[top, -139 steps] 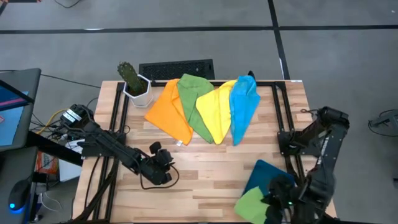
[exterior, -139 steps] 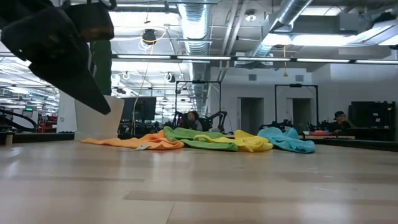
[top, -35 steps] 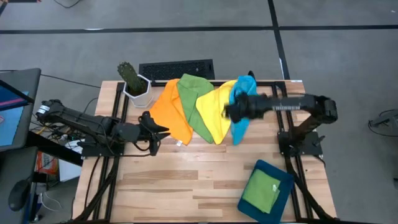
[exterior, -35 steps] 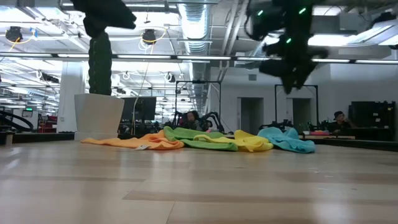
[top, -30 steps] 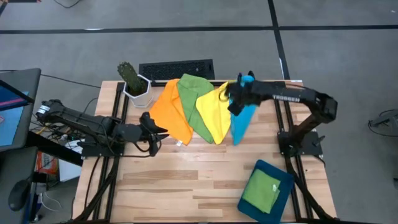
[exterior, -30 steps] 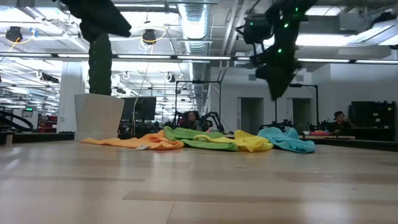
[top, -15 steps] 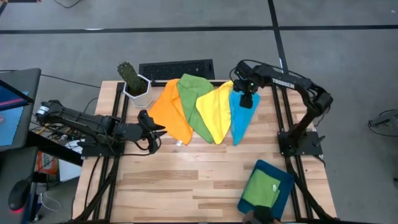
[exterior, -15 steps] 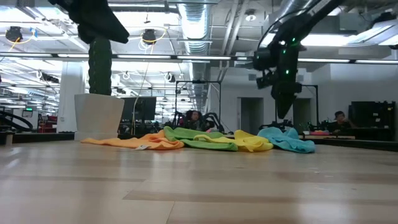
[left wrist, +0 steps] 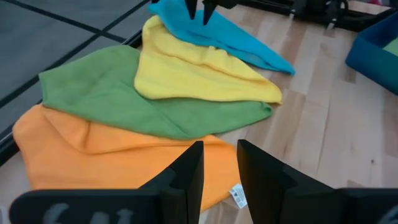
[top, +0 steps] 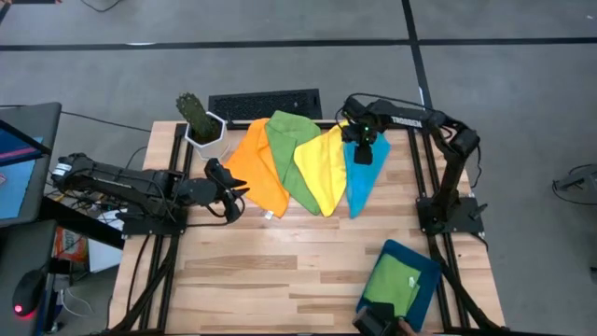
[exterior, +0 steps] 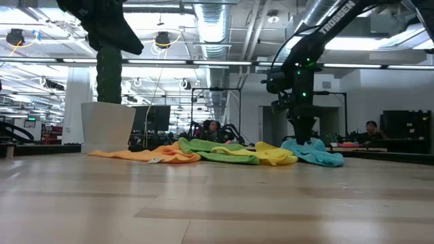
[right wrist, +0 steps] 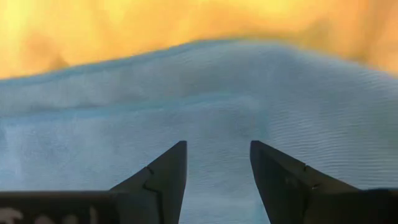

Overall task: Fold microfiber towels
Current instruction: Fold the blue microfiber towel

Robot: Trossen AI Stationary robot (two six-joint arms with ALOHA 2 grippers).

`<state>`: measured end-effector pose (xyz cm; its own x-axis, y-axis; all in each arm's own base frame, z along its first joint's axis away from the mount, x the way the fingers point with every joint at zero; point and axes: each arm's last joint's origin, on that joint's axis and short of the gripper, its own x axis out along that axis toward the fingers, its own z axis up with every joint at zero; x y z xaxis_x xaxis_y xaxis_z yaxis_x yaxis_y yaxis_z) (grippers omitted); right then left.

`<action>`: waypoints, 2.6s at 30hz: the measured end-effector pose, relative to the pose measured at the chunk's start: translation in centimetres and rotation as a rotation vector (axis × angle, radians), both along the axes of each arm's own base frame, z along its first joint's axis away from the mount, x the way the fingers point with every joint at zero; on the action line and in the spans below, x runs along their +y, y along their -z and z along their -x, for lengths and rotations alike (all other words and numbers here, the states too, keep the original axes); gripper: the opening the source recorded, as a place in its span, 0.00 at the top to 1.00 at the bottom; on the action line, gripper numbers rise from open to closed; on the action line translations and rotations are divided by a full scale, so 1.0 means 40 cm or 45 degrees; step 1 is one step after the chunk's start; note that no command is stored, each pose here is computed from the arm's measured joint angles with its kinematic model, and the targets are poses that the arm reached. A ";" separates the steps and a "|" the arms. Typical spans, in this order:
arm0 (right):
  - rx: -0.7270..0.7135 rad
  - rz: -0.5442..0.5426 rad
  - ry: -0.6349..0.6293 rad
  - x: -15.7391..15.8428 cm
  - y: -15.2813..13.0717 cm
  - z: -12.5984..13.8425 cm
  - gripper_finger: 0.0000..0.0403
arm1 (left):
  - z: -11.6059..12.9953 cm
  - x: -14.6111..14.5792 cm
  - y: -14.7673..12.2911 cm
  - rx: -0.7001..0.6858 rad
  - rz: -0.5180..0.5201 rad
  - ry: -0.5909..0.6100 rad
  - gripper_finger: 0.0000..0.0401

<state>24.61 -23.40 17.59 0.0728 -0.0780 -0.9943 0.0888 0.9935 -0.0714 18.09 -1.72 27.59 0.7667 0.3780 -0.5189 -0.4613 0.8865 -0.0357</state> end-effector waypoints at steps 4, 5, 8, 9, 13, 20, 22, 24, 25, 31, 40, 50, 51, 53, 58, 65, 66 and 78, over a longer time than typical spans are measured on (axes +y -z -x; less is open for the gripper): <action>-0.041 0.049 -0.046 -0.016 -0.031 -0.017 0.50 | 0.000 0.004 0.000 0.003 -0.002 -0.009 0.78; -0.048 0.058 -0.059 -0.020 -0.033 -0.019 0.51 | 0.000 0.004 0.000 0.004 -0.002 -0.008 0.78; -0.011 0.046 -0.110 -0.027 -0.013 -0.027 0.52 | 0.002 0.005 0.003 0.022 -0.005 -0.009 0.78; 0.002 0.042 -0.116 -0.028 -0.006 -0.029 0.52 | 0.003 0.005 0.004 0.030 -0.007 -0.009 0.78; 0.060 -0.004 -0.115 -0.034 0.025 -0.032 0.54 | 0.005 0.005 0.007 0.047 -0.010 -0.010 0.78; 0.060 -0.001 -0.148 -0.039 0.009 -0.037 0.59 | 0.005 0.006 0.007 0.048 -0.012 -0.014 0.78; 0.057 0.004 -0.160 -0.038 0.008 -0.039 0.63 | 0.006 0.006 0.008 0.055 -0.010 -0.010 0.78; 0.070 -0.010 -0.164 -0.035 0.012 -0.035 0.67 | 0.006 0.005 0.008 0.056 -0.008 -0.007 0.78; 0.071 -0.011 -0.164 -0.035 0.013 -0.034 0.69 | 0.006 0.005 0.008 0.056 -0.007 -0.006 0.78; 0.058 0.005 -0.180 -0.037 0.012 -0.037 0.74 | 0.006 0.005 0.008 0.059 -0.007 -0.005 0.78; 0.054 0.011 -0.187 -0.038 0.012 -0.038 0.62 | 0.008 0.006 0.011 0.076 -0.011 -0.006 0.78; 0.060 0.000 -0.216 -0.032 0.012 -0.041 0.56 | 0.008 0.006 0.011 0.076 -0.015 -0.011 0.78; 0.060 0.000 -0.216 -0.033 0.012 -0.041 0.58 | 0.008 0.006 0.011 0.076 -0.015 -0.011 0.78; 0.057 0.004 -0.221 -0.033 0.012 -0.041 0.61 | 0.008 0.006 0.011 0.076 -0.016 -0.012 0.78; 0.057 0.001 -0.232 -0.032 0.012 -0.041 0.72 | 0.008 0.006 0.011 0.076 -0.017 -0.014 0.78; 0.084 -0.019 -0.264 -0.028 0.013 -0.037 0.97 | 0.008 0.006 0.011 0.076 -0.019 -0.016 0.78; 0.089 -0.025 -0.265 -0.025 0.013 -0.038 0.97 | 0.008 0.006 0.011 0.076 -0.019 -0.016 0.78; 0.100 0.008 -0.255 0.047 -0.079 -0.088 0.94 | 0.013 0.005 0.004 0.041 0.036 0.005 0.78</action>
<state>28.12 -21.50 20.76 0.0095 -0.0763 -0.9970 -0.1163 0.9902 -0.0769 17.56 -1.53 27.42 0.7507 0.3601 -0.5539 -0.4593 0.8871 -0.0458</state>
